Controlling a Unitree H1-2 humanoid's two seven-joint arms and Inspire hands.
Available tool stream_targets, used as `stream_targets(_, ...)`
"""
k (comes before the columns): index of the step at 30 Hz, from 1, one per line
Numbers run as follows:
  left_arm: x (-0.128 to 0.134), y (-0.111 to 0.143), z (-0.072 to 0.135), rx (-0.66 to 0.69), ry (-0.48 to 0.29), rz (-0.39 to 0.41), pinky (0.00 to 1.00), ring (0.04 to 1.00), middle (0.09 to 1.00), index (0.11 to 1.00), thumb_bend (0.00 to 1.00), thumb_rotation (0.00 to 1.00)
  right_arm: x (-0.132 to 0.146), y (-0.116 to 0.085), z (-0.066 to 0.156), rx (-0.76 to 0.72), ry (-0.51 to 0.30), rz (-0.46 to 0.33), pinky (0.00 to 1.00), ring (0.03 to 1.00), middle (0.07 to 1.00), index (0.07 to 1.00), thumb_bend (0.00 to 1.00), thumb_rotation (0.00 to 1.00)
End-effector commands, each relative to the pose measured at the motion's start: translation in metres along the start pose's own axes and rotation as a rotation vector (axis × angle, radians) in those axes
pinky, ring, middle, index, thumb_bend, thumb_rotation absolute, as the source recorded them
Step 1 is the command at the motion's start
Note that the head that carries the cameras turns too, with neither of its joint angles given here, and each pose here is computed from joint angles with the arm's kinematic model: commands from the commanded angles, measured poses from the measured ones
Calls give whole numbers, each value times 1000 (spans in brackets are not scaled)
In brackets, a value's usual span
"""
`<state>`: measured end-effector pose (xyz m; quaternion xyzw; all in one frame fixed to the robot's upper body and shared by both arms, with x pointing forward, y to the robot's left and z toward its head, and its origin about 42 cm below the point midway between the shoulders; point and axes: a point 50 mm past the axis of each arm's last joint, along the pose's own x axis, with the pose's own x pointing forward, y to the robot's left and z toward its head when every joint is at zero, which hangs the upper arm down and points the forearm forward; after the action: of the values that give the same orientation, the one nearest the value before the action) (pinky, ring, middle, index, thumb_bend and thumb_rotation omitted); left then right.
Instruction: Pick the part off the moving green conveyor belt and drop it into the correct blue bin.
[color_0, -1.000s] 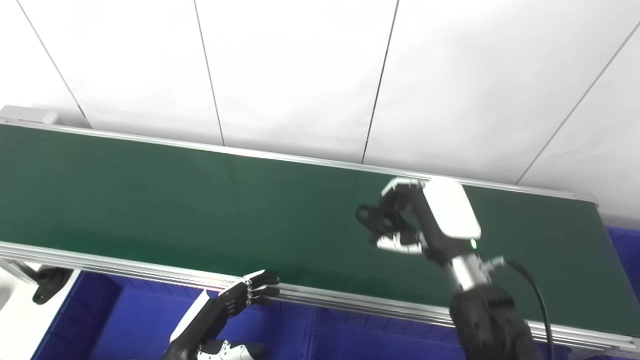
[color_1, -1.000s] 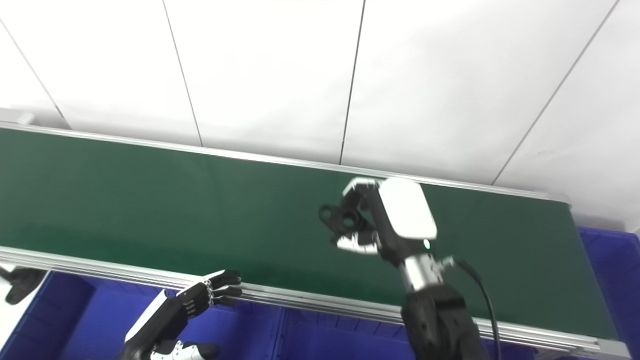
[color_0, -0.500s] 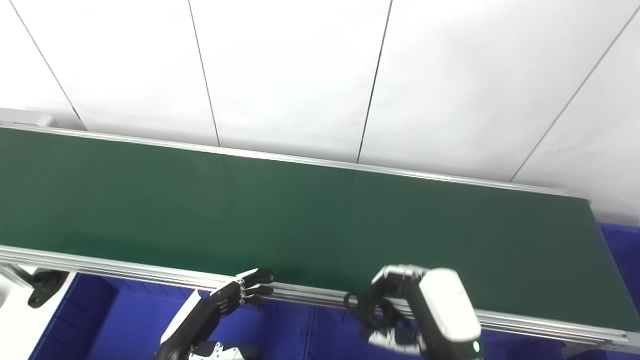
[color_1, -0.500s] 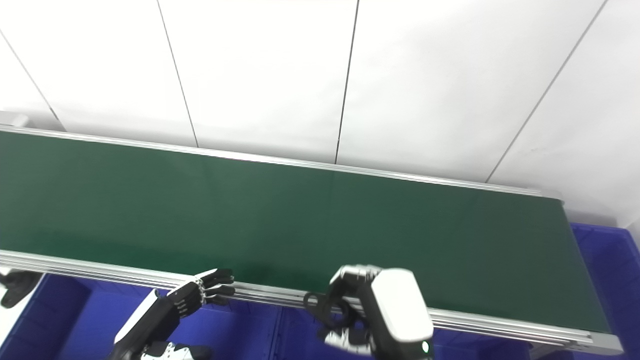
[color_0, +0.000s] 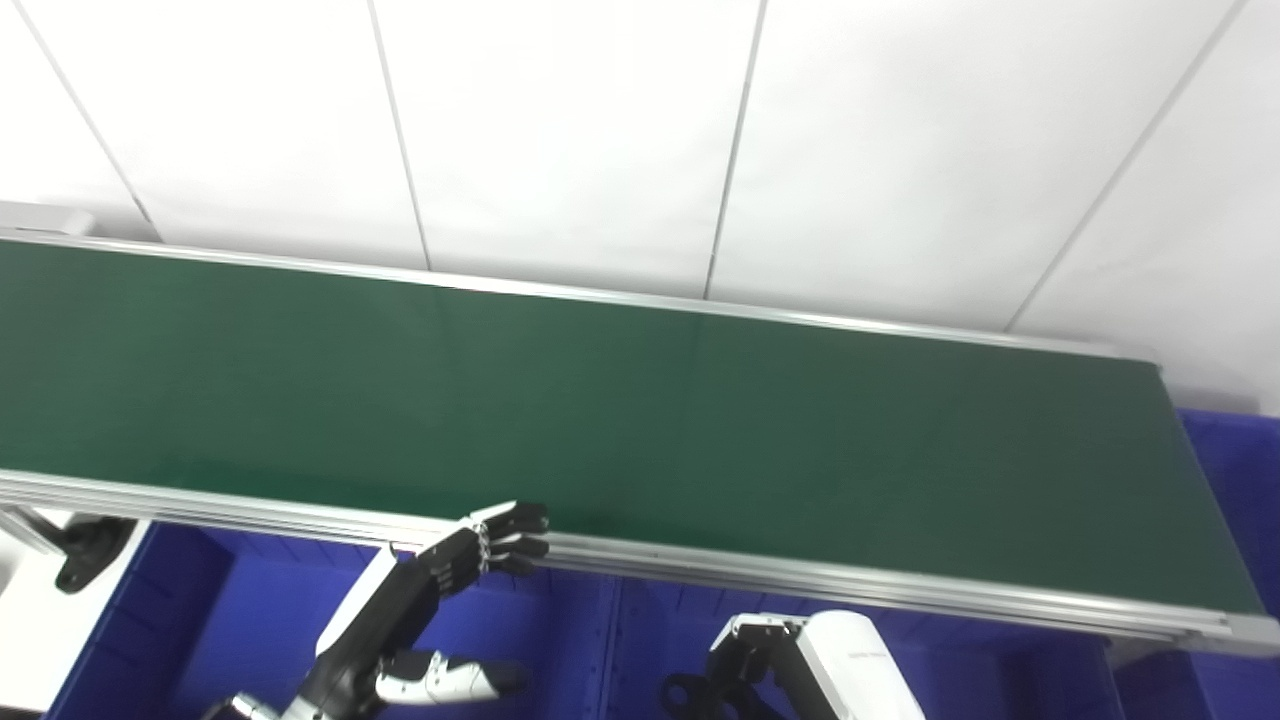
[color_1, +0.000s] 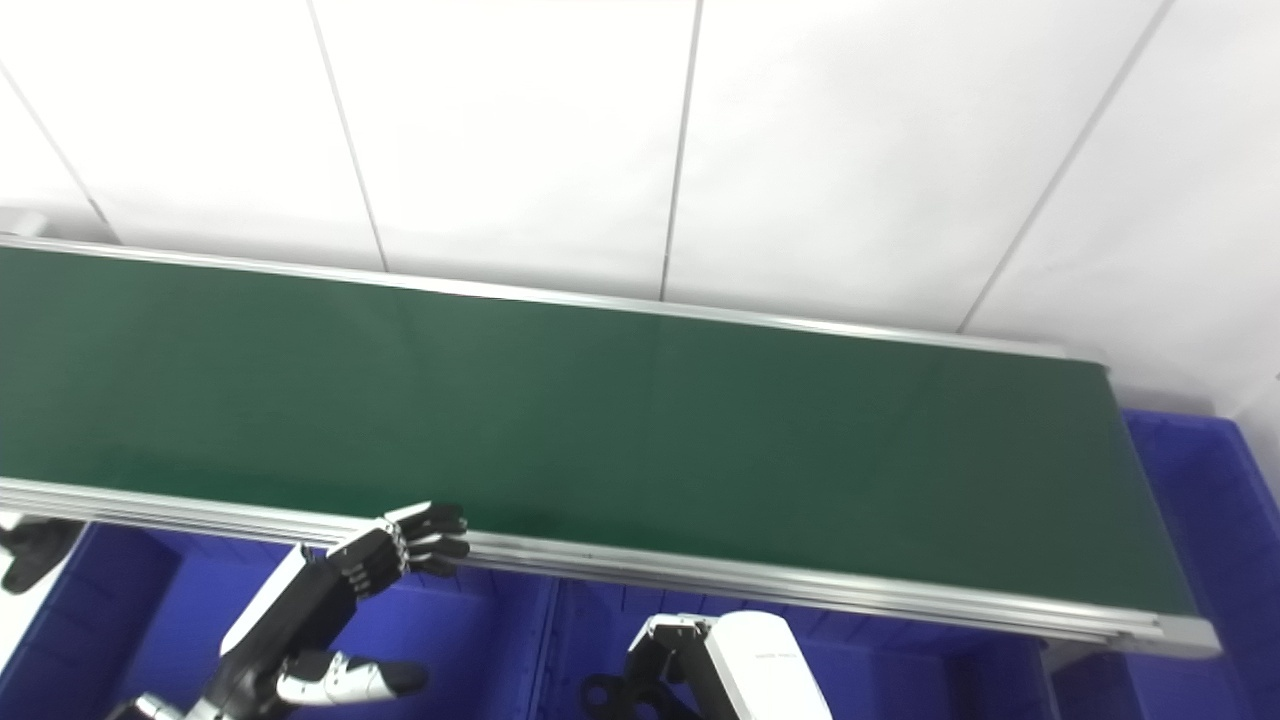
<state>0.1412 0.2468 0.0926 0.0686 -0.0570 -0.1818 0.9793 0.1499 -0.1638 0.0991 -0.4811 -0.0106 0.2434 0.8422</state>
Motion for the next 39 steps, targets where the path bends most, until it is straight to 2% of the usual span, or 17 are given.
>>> stream_targets(1,4,5,10,-1,-38,20,692,761,819,818,845,421,8,-9,2,-12,18,-14,359,488,541,463,493,0)
stream_targets(3,4,6,10,2,-39,19,690,762,820,817,844,418,10,-9,1,-8,32,-7,363,497,550,472,492,0)
stream_targets(4,4,6,11,6,-40,18,688,762,821,819,842,424,11,-10,1,-3,37,-7,533,648,666,487,495,71)
stream_targets(5,5,7,11,10,-43,17,687,762,821,819,842,426,11,-10,0,11,47,-4,591,699,706,493,496,95)
stream_targets(6,5,7,11,13,-45,16,686,763,822,819,839,432,12,-11,0,20,55,-1,691,789,785,679,517,82)
stream_targets(7,6,7,11,10,-43,14,687,765,825,820,839,433,12,-12,1,33,63,-4,747,838,828,768,537,102)
stream_targets(8,6,8,12,7,-41,13,693,771,830,821,841,428,12,-12,1,41,69,-7,809,887,872,837,574,173)
stream_targets(9,7,8,12,7,-39,11,694,771,830,822,841,428,13,-13,1,52,70,-21,815,892,876,844,577,181)
stream_targets(12,9,10,13,21,-30,5,703,772,830,826,836,451,13,-14,0,90,82,-50,936,972,952,919,584,406)
stream_targets(15,10,10,14,19,-25,5,705,773,832,822,829,431,13,-14,-1,116,95,-68,977,998,989,957,581,548)
stream_targets(18,11,10,14,24,-21,6,700,773,832,821,831,431,12,-15,0,130,92,-88,975,1000,998,982,583,649)
stream_targets(24,13,10,15,32,-11,2,709,775,830,825,822,420,11,-18,0,157,68,-112,973,991,987,985,589,718)
stream_targets(27,13,10,15,30,-6,4,716,777,828,824,828,412,9,-21,2,192,41,-126,954,962,965,970,594,694)
stream_targets(30,12,8,17,27,-5,4,712,775,827,821,826,406,2,-24,10,301,17,-146,890,940,953,956,643,715)
stream_targets(32,11,8,17,22,-4,0,711,778,828,820,810,384,-4,-23,18,378,7,-146,789,907,944,959,681,715)
stream_targets(34,10,8,17,24,-2,-3,711,778,828,819,804,377,-9,-20,25,427,-3,-140,752,897,950,972,710,725)
stream_targets(39,9,9,16,31,11,-12,716,784,841,829,803,365,-7,-7,28,466,-10,-96,809,914,951,981,781,671)
